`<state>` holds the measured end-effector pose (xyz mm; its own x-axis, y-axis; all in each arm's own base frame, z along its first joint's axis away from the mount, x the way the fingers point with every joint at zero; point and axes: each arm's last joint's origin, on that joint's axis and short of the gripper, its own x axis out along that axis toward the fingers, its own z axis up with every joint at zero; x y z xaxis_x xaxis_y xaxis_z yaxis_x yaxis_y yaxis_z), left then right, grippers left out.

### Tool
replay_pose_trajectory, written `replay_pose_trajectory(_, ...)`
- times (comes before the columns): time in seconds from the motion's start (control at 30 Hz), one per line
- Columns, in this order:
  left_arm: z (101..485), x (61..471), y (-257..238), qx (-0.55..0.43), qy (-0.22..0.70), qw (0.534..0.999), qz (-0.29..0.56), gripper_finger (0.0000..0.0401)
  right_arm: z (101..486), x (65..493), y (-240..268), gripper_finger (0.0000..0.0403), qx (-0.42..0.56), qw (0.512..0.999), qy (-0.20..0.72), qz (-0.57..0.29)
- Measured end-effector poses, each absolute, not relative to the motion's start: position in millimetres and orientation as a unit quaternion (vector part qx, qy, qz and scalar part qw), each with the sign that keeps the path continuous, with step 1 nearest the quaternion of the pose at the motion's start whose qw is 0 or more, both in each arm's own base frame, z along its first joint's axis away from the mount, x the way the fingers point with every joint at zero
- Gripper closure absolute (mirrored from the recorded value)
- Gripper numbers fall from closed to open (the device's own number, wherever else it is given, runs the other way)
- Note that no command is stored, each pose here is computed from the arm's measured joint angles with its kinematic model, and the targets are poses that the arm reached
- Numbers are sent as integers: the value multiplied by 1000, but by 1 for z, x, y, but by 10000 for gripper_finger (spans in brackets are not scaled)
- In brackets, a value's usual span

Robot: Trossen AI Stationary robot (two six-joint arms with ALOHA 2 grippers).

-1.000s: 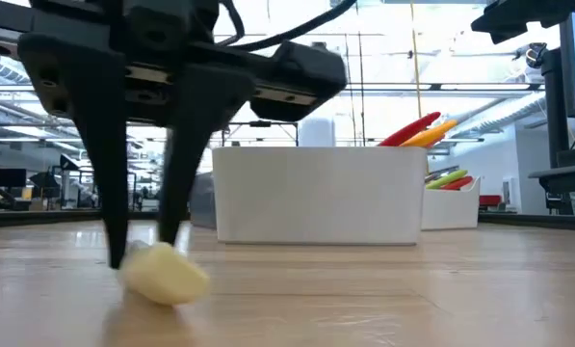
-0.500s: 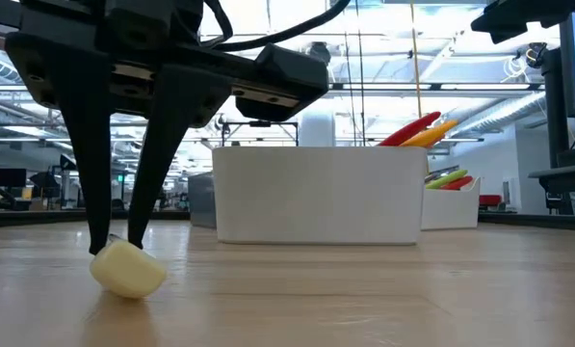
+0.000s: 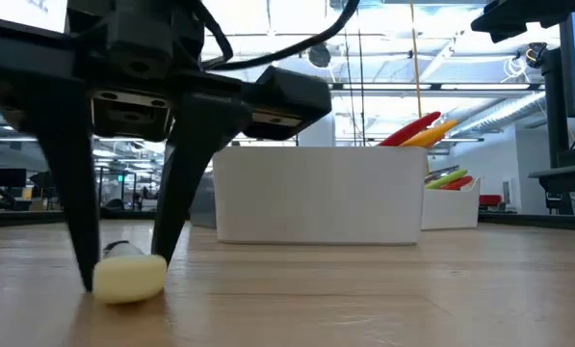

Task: Pick & Place Kitchen Items
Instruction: Put the yellow knife into the black bin

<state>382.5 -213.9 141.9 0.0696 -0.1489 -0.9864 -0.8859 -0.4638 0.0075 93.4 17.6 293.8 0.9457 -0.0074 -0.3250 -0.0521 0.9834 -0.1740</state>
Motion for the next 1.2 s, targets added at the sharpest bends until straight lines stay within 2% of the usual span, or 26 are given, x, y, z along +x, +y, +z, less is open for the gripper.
replay_pose_trajectory(0.17, 139, 383, -211, -653, 408, 326, 548, 252, 294, 93, 18, 314, -90, 982, 164, 11)
replay_pose_trajectory(0.3, 129, 381, -209, -658, 412, 322, 542, 248, 294, 93, 18, 314, -90, 982, 164, 11)
replay_pose_trajectory(0.43, 120, 379, -207, -668, 418, 315, 529, 277, 294, 93, 18, 314, -90, 982, 164, 11)
replay_pose_trajectory(0.6, 117, 378, -207, -668, 424, 316, 523, 351, 294, 93, 18, 314, -89, 982, 164, 11)
replay_pose_trajectory(0.9, 123, 371, -212, -655, 423, 327, 534, 355, 294, 93, 18, 314, -90, 982, 164, 10)
replay_pose_trajectory(1.2, 160, 350, -201, -617, 412, 341, 578, 355, 294, 93, 18, 314, -91, 982, 164, 10)
